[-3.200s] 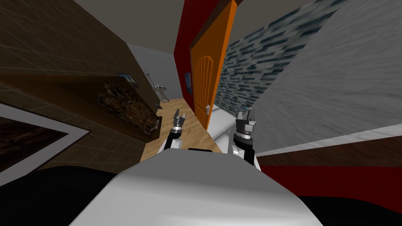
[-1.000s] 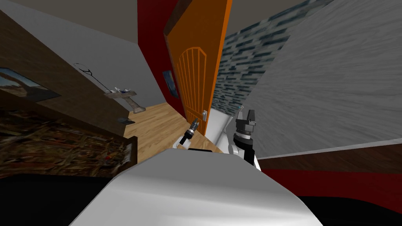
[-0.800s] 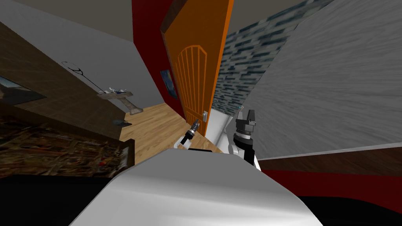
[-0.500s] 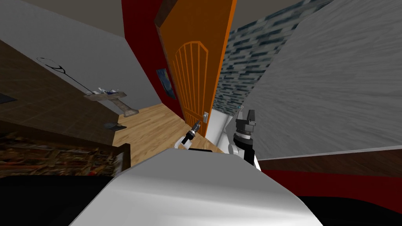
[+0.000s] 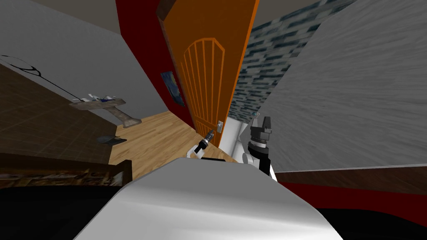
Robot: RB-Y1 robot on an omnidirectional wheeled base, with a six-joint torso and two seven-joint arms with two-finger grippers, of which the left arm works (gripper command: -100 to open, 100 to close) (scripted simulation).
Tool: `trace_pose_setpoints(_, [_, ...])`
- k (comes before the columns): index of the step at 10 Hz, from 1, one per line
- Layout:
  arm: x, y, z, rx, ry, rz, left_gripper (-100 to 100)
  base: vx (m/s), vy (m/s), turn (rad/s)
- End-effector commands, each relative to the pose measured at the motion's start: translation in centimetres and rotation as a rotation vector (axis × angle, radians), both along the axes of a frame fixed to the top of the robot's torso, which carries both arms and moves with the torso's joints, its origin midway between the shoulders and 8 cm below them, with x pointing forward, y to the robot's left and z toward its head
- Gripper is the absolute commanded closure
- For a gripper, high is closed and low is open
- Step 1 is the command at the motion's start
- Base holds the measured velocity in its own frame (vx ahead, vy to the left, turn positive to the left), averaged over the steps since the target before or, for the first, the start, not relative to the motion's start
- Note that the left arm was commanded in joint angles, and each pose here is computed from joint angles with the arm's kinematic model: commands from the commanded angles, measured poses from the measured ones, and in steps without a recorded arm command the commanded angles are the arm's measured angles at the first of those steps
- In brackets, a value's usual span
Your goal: Push the door open
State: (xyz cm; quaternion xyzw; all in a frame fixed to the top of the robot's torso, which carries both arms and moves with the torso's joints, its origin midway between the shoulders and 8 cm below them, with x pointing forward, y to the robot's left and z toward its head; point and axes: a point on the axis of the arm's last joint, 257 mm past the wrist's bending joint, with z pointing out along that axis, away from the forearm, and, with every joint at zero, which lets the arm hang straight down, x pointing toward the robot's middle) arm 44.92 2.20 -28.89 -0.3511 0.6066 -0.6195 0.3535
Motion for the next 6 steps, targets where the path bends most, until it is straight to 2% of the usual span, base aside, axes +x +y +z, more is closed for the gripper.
trace_pose_setpoints(1, [0.26,0.07,-0.12,0.0,0.001,0.005,-100,0.11,-0.046,-0.041])
trace_pose_setpoints(3, [0.56,0.16,-0.27,-0.001,0.002,0.012,-100,0.158,-0.089,-0.032])
trace_pose_setpoints(6, [1.19,0.32,-0.58,-0.003,0.004,0.025,-100,0.211,-0.115,-0.046])
